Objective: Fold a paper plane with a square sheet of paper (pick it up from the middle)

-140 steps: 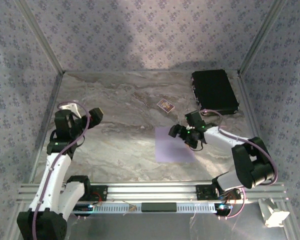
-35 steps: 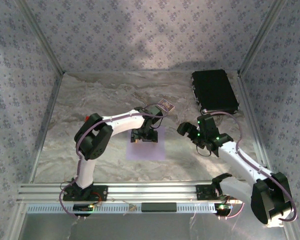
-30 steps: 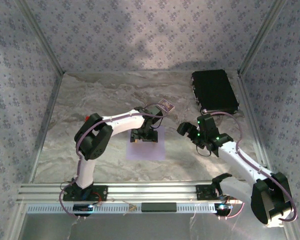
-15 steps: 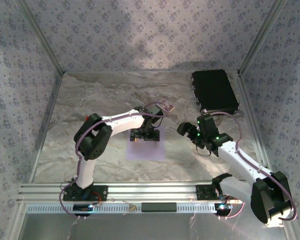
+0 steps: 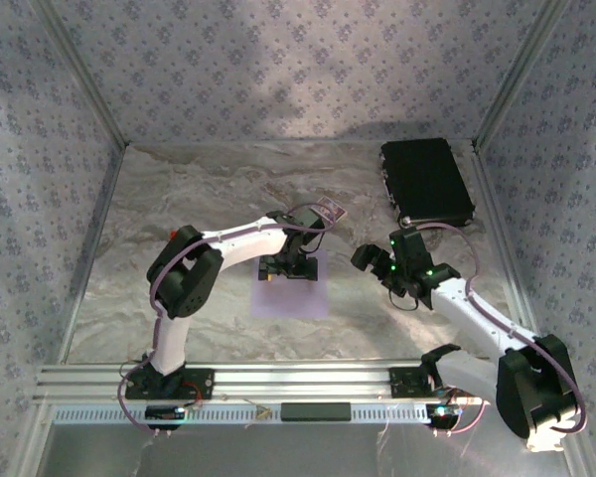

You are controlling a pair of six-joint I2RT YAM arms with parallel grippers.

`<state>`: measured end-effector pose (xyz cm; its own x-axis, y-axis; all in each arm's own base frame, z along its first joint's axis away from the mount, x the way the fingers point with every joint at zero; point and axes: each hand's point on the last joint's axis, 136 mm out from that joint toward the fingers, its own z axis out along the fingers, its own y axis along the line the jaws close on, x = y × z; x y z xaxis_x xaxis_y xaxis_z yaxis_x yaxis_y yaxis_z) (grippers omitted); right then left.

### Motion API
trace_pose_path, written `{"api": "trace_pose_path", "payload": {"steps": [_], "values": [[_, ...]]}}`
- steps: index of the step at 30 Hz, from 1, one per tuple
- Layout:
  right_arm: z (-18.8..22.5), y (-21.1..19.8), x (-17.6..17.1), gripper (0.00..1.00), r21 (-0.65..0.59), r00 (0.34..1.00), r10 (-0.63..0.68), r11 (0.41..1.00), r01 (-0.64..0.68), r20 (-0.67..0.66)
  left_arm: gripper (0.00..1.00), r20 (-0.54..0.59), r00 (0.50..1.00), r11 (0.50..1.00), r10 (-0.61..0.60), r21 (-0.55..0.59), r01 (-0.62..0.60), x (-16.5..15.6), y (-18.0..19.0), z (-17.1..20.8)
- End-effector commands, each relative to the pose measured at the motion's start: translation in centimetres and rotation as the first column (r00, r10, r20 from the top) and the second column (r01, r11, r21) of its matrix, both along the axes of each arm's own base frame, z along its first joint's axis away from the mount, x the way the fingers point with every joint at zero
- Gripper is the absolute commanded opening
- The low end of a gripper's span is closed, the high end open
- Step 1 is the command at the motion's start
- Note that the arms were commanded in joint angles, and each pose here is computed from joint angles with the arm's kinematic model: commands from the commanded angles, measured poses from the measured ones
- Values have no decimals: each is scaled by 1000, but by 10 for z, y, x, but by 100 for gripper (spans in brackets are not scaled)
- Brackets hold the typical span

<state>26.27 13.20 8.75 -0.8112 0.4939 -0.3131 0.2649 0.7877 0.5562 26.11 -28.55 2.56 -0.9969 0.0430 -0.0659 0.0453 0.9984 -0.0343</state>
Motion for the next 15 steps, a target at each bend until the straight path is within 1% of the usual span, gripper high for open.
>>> {"api": "trace_pose_path", "payload": {"steps": [1,15], "values": [[-2,-2,-2,99,2,999,-13,1000,13,-30,99,-35,999,1000,-3,30,4,-8,4,-5],[0,-3,-2,99,-4,999,-14,1000,14,-40,98,-88,996,998,0,66,5,-18,10,-32]]}}
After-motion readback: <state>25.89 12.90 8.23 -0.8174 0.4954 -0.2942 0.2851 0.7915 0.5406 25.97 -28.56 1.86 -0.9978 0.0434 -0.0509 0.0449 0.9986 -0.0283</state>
